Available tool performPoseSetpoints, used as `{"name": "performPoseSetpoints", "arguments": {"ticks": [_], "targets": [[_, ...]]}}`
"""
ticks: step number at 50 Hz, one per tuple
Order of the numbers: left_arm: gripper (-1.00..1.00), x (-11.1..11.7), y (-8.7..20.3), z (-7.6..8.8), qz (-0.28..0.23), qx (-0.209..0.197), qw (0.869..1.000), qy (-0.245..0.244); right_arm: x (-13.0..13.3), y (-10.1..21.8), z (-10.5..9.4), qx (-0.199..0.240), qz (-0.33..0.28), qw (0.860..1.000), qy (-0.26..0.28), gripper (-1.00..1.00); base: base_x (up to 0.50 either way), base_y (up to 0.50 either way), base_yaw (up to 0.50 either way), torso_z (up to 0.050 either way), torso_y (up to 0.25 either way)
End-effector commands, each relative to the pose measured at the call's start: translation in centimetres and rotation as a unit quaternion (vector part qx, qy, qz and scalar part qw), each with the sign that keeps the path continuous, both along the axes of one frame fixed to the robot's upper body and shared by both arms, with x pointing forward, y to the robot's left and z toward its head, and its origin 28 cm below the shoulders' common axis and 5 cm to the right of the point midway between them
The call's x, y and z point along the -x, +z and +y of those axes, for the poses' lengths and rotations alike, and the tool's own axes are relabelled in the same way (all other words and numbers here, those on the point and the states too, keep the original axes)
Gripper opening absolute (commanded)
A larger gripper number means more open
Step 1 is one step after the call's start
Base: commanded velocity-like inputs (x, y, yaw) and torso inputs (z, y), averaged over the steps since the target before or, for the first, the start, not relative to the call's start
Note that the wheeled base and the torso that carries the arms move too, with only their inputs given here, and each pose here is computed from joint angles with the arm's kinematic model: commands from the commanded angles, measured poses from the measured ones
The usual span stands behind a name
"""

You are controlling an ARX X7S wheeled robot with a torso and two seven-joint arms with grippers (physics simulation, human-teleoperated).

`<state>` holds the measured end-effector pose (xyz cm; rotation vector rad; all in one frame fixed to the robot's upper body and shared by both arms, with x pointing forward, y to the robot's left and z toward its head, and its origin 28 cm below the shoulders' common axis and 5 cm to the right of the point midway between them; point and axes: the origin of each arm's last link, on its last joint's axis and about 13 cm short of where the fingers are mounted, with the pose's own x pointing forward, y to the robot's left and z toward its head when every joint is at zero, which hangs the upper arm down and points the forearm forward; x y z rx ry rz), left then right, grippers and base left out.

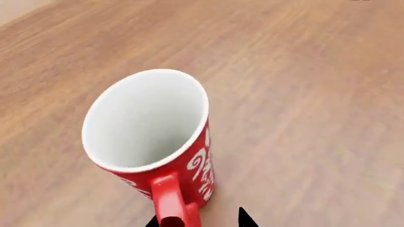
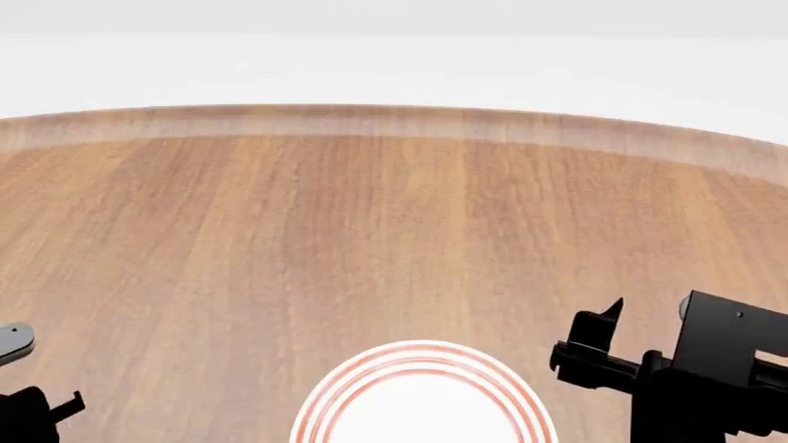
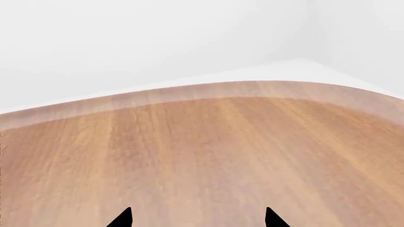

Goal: Pick up the red mug and put it on the plate

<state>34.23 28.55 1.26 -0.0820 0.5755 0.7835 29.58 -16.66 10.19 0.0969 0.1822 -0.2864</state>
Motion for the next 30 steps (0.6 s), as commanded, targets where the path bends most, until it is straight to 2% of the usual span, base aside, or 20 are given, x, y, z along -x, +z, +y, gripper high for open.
{"name": "performPoseSetpoints", "arguments": {"ticks": [1, 5, 16, 19, 22, 23, 25, 29, 30], "targets": [[-1.00, 0.1, -0.3, -0.7, -0.005, 0.011, 0.999, -0.033, 0.0, -0.2, 0.0, -0.013, -0.003, 1.000, 0.002, 1.00, 0.00, 0.00, 0.00, 0.000, 0.000], [-1.00, 0.2, -0.4, -0.6, 0.003, 0.027, 0.999, -0.031, 0.1, -0.3, -0.1, -0.014, -0.003, 1.000, 0.002, 1.00, 0.00, 0.00, 0.00, 0.000, 0.000], [-1.00, 0.3, -0.5, -0.5, 0.006, 0.030, 0.999, -0.036, 0.0, -0.8, -0.2, -0.019, 0.000, 1.000, 0.003, 1.00, 0.00, 0.00, 0.00, 0.000, 0.000], [-1.00, 0.0, -0.2, -0.6, -0.013, 0.033, 0.996, -0.083, 0.1, -0.6, -0.3, -0.021, -0.002, 1.000, 0.003, 1.00, 0.00, 0.00, 0.00, 0.000, 0.000], [-1.00, -0.5, 0.3, -0.8, -0.033, 0.010, 0.990, -0.136, 0.1, -0.6, -0.2, -0.022, -0.001, 1.000, 0.003, 1.00, 0.00, 0.00, 0.00, 0.000, 0.000], [-1.00, -0.6, 0.4, -0.8, -0.037, 0.009, 0.990, -0.139, 0.1, -0.6, -0.2, -0.022, -0.001, 1.000, 0.003, 1.00, 0.00, 0.00, 0.00, 0.000, 0.000], [-1.00, -0.9, 0.8, -0.9, -0.040, 0.006, 0.986, -0.162, 0.0, -0.7, -0.2, -0.022, 0.000, 1.000, 0.003, 1.00, 0.00, 0.00, 0.00, 0.000, 0.000], [-1.00, -0.9, 1.7, -1.2, -0.030, -0.032, 0.975, -0.219, -0.1, -0.6, -0.2, -0.023, 0.001, 1.000, 0.003, 1.00, 0.00, 0.00, 0.00, 0.000, 0.000], [-1.00, -0.3, 1.8, -1.4, -0.026, -0.016, 0.972, -0.231, -0.1, -0.6, -0.1, -0.023, 0.000, 1.000, 0.004, 1.00, 0.00, 0.00, 0.00, 0.000, 0.000]]}}
